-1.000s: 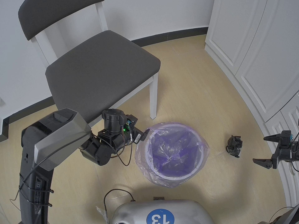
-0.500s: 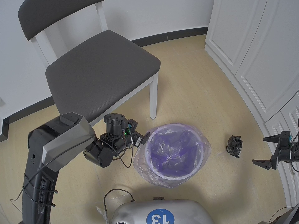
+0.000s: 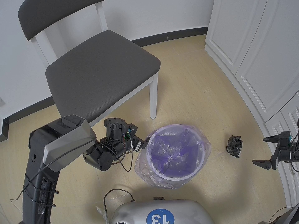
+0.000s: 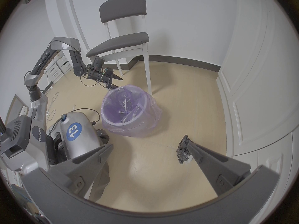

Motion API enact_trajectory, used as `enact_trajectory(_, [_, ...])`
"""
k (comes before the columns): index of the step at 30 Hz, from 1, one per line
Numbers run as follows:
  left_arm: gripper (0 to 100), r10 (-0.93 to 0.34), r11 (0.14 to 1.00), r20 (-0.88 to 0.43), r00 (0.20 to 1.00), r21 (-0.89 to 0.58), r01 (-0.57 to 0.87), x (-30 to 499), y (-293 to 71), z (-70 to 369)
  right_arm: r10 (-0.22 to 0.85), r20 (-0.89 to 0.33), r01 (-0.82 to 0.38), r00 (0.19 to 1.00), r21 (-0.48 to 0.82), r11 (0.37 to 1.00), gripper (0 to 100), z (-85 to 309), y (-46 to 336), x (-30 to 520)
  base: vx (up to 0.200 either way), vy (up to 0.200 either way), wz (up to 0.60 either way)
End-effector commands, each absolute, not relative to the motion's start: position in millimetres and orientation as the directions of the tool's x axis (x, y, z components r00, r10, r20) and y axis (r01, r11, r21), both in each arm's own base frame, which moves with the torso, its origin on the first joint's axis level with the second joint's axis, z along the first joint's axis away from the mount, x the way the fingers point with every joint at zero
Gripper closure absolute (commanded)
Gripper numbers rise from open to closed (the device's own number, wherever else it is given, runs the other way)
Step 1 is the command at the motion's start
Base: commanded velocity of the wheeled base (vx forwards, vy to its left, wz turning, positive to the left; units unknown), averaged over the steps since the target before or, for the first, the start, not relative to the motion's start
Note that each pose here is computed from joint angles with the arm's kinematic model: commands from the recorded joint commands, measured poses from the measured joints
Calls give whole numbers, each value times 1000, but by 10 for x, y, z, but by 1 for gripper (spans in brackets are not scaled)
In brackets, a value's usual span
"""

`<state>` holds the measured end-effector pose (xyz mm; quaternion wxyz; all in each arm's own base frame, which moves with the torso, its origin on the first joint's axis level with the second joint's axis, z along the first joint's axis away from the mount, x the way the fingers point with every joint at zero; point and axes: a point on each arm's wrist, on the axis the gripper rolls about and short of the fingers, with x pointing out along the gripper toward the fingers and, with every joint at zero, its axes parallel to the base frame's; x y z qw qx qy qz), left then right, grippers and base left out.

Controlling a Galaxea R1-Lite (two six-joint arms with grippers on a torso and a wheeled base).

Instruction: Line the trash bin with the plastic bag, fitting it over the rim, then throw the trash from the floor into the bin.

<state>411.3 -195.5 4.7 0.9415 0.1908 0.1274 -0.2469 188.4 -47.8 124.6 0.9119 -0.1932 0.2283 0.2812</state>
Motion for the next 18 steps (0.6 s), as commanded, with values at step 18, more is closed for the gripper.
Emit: enact_trajectory(18, [0,-441,838,-207,873,254,484,3869,-1899,515,422,-520,-597,743,-230,768,0,1256,-478,1856,0,0,0])
